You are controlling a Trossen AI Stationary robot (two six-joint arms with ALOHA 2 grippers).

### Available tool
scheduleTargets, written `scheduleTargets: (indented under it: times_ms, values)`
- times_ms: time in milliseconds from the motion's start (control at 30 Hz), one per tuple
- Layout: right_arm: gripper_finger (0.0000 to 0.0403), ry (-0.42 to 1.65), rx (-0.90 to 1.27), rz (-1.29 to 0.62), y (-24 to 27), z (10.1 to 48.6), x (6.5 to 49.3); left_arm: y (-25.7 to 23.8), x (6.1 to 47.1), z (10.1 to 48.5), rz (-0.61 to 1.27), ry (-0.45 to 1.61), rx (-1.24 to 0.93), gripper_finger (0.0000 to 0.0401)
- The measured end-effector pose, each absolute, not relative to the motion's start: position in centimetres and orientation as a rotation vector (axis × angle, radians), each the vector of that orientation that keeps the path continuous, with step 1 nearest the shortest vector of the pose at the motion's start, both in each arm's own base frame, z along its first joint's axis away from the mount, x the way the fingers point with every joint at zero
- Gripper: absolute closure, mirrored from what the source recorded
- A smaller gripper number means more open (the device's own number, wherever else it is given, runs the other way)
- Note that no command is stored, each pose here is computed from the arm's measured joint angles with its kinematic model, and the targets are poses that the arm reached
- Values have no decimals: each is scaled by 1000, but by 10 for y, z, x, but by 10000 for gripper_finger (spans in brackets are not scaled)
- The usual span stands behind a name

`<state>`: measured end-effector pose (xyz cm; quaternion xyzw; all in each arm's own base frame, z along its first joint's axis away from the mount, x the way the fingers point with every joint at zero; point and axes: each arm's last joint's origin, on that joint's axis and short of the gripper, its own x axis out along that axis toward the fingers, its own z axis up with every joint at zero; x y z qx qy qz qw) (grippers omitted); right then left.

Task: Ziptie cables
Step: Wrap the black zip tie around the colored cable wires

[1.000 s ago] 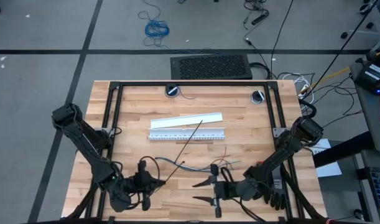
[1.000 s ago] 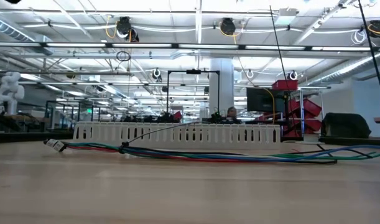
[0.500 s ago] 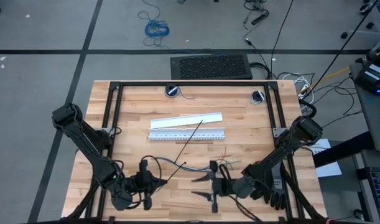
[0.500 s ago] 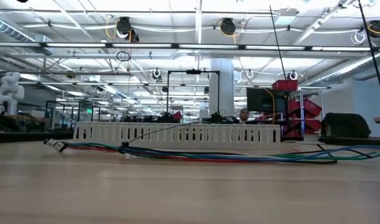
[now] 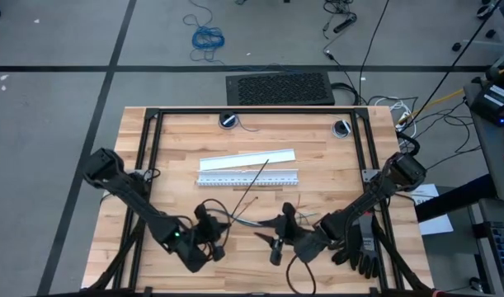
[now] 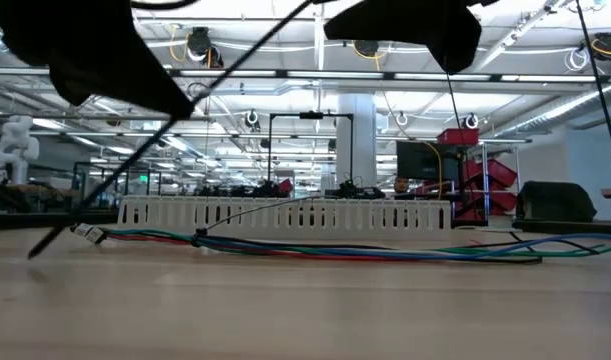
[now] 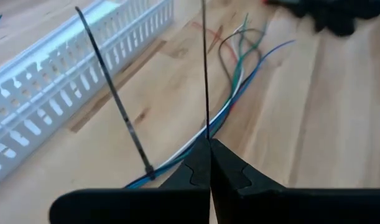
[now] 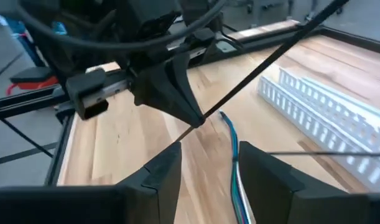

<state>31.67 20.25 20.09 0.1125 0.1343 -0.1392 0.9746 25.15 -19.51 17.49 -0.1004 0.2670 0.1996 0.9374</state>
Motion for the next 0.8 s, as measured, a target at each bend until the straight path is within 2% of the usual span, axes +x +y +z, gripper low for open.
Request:
scheduleTargets:
  times_ms: [200, 367, 467, 667, 800]
  values:
    - [269, 301, 248, -373, 200, 193, 312, -192, 257, 165, 442, 550, -182, 401]
    - [277, 218, 292, -612, 194, 185, 300, -191, 257, 167, 500, 486, -171, 401]
    - [284, 165, 289, -680, 193, 184, 295, -192, 258, 172, 520, 478, -150, 401]
    - [301, 123, 287, -665, 200, 189, 295, -191, 260, 180, 550, 478, -101, 401]
    - [302, 143, 259, -534, 214, 199, 297, -193, 262, 178, 564, 475, -73, 401]
